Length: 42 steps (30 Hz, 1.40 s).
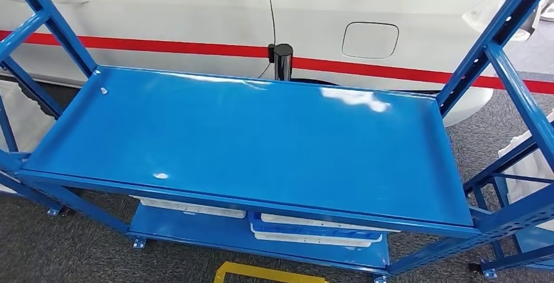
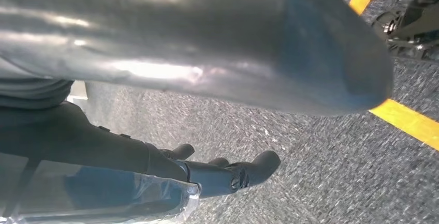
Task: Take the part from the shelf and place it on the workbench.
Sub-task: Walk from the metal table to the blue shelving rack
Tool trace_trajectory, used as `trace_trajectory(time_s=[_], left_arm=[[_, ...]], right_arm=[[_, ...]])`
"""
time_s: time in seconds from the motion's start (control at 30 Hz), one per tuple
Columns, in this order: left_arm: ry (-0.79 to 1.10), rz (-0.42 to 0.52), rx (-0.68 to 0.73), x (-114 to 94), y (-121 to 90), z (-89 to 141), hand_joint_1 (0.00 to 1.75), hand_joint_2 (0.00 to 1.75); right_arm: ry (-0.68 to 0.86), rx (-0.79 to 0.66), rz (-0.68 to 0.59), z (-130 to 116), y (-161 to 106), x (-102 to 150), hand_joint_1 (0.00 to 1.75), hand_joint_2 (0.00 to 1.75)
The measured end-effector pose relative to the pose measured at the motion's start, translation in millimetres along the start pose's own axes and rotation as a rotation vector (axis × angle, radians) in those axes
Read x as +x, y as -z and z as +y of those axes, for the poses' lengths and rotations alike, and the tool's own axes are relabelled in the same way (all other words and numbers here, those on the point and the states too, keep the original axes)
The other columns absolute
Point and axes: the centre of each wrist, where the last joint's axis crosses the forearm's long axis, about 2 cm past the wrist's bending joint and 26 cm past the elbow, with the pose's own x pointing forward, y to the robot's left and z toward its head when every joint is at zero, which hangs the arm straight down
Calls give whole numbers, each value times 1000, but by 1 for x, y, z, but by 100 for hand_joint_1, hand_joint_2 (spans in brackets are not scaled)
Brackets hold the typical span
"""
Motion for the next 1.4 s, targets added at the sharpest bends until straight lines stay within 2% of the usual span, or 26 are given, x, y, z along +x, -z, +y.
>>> trace_trajectory(time_s=[0.33,0.9,1.4], left_arm=[[3,16,50,2,0,-1,0,0],[6,29,43,2,-1,-5,0,0],[3,28,54,4,1,-3,0,0]], right_arm=[[-12,-4,-8,-1,0,3,0,0],[10,1,3,-1,0,-3,0,0],[4,7,-12,3,-1,2,0,0]])
